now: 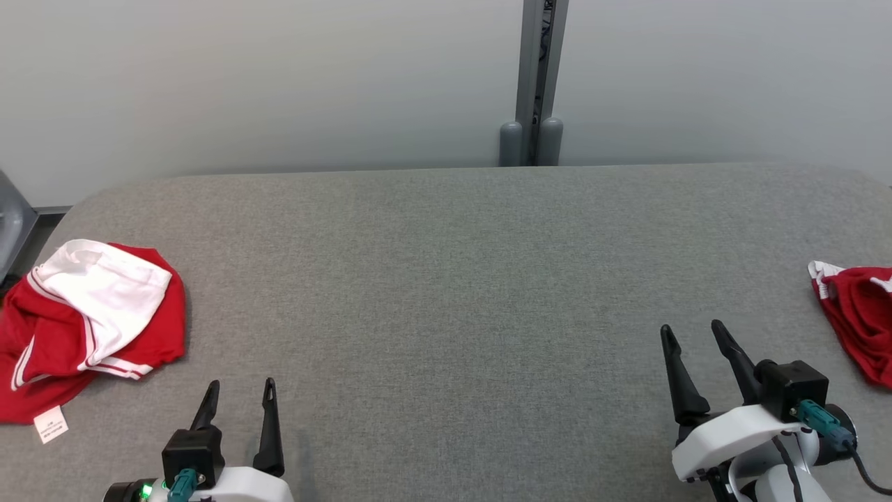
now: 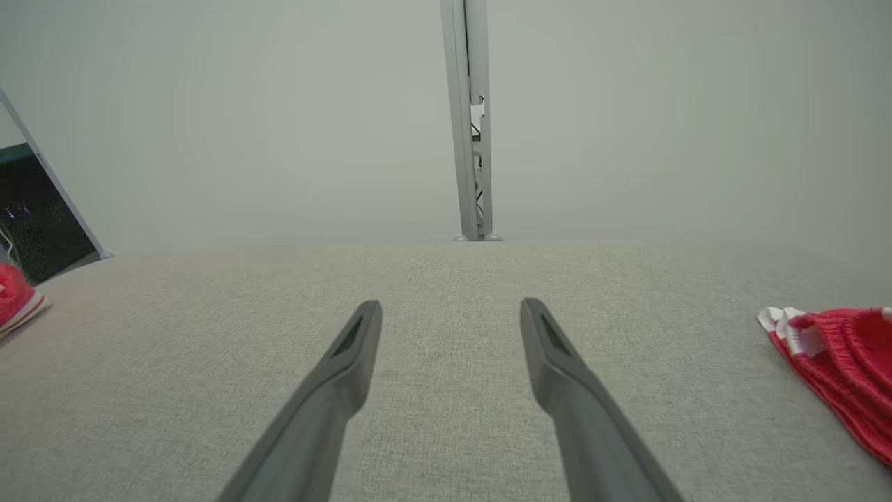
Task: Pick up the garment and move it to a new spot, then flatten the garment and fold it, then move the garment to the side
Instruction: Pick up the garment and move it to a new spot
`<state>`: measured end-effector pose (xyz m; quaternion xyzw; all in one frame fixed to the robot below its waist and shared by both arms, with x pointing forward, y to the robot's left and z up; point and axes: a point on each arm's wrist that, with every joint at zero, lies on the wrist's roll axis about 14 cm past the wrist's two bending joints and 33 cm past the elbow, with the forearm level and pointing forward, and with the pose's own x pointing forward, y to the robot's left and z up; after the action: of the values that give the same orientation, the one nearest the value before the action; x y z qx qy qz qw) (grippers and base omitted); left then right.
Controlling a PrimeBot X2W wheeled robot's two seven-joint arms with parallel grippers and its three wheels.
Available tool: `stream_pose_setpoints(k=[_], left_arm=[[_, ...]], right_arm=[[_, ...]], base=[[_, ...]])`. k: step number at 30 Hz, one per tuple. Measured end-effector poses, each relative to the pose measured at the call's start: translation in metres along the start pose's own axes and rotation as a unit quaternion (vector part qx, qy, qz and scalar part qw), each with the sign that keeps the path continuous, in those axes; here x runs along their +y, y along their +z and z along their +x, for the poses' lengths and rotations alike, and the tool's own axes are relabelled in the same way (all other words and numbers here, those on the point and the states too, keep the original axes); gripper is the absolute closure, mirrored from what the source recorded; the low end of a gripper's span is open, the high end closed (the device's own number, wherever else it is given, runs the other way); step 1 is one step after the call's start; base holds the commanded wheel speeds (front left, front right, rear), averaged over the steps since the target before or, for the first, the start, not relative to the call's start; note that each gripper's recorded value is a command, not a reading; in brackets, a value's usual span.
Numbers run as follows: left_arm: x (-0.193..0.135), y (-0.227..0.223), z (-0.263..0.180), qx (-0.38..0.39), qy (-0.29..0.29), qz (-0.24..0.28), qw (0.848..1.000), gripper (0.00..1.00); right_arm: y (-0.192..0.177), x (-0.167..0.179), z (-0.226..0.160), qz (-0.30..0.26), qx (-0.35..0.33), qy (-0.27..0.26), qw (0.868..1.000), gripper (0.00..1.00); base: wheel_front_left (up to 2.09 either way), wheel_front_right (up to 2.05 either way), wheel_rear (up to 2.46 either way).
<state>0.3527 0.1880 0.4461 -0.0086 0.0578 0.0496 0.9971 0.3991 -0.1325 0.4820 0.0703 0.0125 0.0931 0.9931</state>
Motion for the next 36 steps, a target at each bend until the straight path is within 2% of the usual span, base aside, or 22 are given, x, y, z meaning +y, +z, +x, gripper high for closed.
stream_pose_setpoints(k=[6, 15, 21, 26, 32, 36], left_arm=[[0.020, -0.001, -0.006, 0.001, 0.034, -0.006, 0.999, 0.00], [0.073, -0.007, -0.032, 0.008, 0.119, -0.015, 0.993, 0.00], [0.115, -0.012, -0.063, 0.011, 0.193, -0.022, 0.981, 0.00], [0.150, -0.016, -0.099, 0.014, 0.260, -0.029, 0.965, 0.00], [0.177, -0.022, -0.136, 0.018, 0.317, -0.033, 0.948, 0.00], [0.180, -0.025, -0.143, 0.022, 0.328, -0.038, 0.944, 0.00]], right_arm=[[-0.008, 0.023, 0.012, -0.001, 0.011, 0.035, 0.999, 0.00], [-0.022, 0.077, 0.033, 0.001, 0.031, 0.113, 0.993, 0.00], [-0.032, 0.121, 0.045, 0.004, 0.042, 0.173, 0.984, 0.00], [-0.041, 0.163, 0.050, 0.005, 0.053, 0.230, 0.972, 0.00], [-0.048, 0.207, 0.047, 0.007, 0.063, 0.289, 0.955, 0.00], [-0.052, 0.216, 0.047, 0.007, 0.068, 0.301, 0.951, 0.00]], base=[[0.00, 0.00, 0.00], [0.00, 0.00, 0.00], [0.00, 0.00, 0.00], [0.00, 0.00, 0.00], [0.00, 0.00, 0.00], [0.00, 0.00, 0.00]])
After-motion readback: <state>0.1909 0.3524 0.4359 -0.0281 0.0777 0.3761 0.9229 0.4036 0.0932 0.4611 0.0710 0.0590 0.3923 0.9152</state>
